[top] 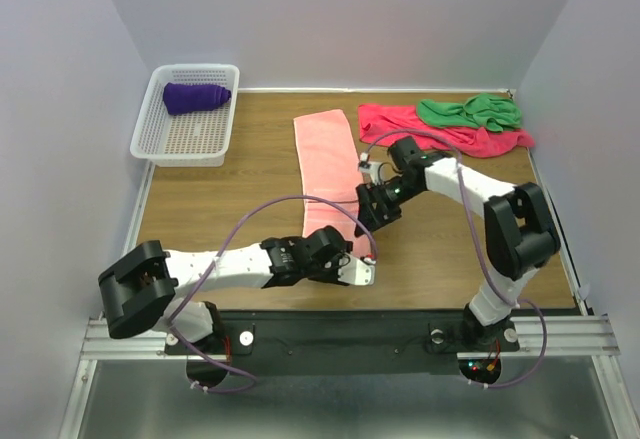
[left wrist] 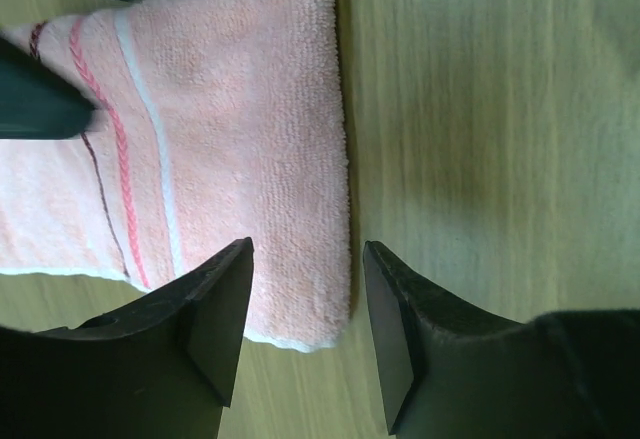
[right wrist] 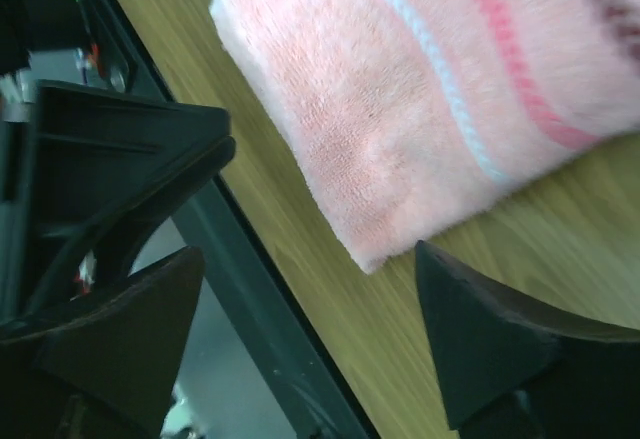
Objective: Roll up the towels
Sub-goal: Roll the towel
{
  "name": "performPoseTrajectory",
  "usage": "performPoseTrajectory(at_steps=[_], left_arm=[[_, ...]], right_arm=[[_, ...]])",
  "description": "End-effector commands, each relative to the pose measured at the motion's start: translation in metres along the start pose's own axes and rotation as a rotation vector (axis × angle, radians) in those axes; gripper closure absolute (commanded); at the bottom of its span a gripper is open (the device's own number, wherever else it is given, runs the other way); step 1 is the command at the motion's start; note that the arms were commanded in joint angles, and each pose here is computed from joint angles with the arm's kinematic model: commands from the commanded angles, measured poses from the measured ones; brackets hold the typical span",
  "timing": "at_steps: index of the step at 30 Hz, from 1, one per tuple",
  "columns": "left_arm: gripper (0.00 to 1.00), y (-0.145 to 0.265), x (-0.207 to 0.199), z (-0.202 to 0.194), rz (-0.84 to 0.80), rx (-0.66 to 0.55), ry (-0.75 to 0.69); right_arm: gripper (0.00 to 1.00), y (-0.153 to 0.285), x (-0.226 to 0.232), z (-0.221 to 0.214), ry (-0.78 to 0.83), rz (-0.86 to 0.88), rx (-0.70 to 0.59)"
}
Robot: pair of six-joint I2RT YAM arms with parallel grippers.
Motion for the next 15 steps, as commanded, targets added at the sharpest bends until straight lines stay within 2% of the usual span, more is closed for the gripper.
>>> performPoseTrajectory(at_steps=[1, 3, 4, 5, 6, 7, 15], left_arm=[[0.38, -0.004, 0.014, 0.009, 0.067, -0.036, -0.094], [0.37, -0.007, 0.013, 0.01, 0.049, -0.033, -0.116], [0.37, -0.01, 0.009, 0.011, 0.021, -0.037, -0.12], [0.32, -0.011, 0.007, 0.012, 0.007, -0.04, -0.12], [0.31, -0.012, 0.005, 0.012, -0.013, -0.04, -0.123], [0.2, -0.013, 0.003, 0.011, -0.029, -0.039, -0.126], [0.2, -0.035, 0.002, -0.007, -0.04, 0.038, -0.107]], right_arm=[[0.06, 0.047, 0.007, 0.031, 0.089, -0.078, -0.172], [0.0, 0.067, 0.006, 0.04, 0.109, -0.136, -0.234], [0.0, 0.073, 0.006, 0.043, 0.119, -0.152, -0.25], [0.0, 0.084, 0.003, 0.045, 0.119, -0.174, -0.278], [0.0, 0.094, 0.005, 0.05, 0.134, -0.197, -0.308], [0.0, 0.101, 0.004, 0.052, 0.135, -0.21, -0.327], [0.0, 0.147, 0.013, 0.064, 0.217, -0.375, -0.456]])
Point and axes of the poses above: each gripper's point midway between its finger pads, its own y axis back along the fingers, its own x axis along the line the jaws close on, z = x × y, the point moved 5 cm from there along y, back along the fingers, and after that the axes turned 5 degrees about y, right-handed, at the moved point
